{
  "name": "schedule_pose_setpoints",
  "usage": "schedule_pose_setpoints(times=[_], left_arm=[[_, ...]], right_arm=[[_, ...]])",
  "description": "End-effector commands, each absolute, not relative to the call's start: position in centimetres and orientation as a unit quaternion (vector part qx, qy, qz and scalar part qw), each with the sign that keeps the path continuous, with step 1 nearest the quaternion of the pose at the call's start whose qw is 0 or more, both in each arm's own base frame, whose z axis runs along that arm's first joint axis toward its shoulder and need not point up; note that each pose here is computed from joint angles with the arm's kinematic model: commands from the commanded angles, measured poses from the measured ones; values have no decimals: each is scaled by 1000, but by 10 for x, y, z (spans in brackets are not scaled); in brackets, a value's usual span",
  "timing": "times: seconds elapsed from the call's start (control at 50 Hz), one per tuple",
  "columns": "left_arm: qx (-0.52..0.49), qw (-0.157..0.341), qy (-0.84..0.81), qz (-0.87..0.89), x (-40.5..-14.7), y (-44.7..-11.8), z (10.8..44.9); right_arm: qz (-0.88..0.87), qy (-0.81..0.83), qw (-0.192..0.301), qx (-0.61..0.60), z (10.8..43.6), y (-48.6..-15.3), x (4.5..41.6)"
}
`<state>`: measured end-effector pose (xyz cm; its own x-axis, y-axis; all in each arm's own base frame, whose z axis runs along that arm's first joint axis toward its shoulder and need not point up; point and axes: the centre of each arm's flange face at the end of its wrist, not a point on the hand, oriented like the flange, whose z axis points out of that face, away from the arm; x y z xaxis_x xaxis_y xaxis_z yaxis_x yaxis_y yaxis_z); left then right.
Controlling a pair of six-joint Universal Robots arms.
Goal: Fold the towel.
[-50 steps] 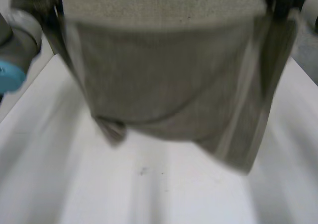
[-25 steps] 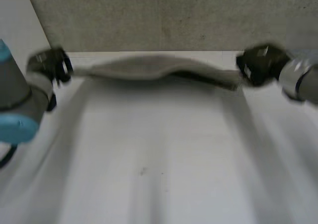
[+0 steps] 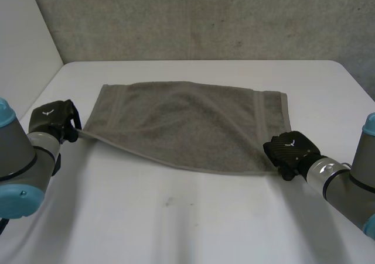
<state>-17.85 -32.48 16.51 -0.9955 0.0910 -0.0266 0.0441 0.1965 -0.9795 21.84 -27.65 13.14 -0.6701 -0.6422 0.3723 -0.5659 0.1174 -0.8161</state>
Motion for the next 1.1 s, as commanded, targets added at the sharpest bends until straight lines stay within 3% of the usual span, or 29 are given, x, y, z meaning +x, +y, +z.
schedule_pose_setpoints(times=[0.02, 0.2, 0.36, 1.1], left_arm=[[-36, 14, -774, 631, -173, -327, 165], [-36, 13, -776, 630, -172, -326, 164], [-37, 12, -777, 628, -172, -326, 162], [-37, 12, -779, 626, -172, -325, 161]], right_arm=[[-520, 751, 36, -406, 126, -277, 218], [-508, 760, 24, -405, 118, -281, 215], [-502, 762, -16, -408, 119, -285, 207], [-524, 758, -46, -386, 121, -306, 191]])
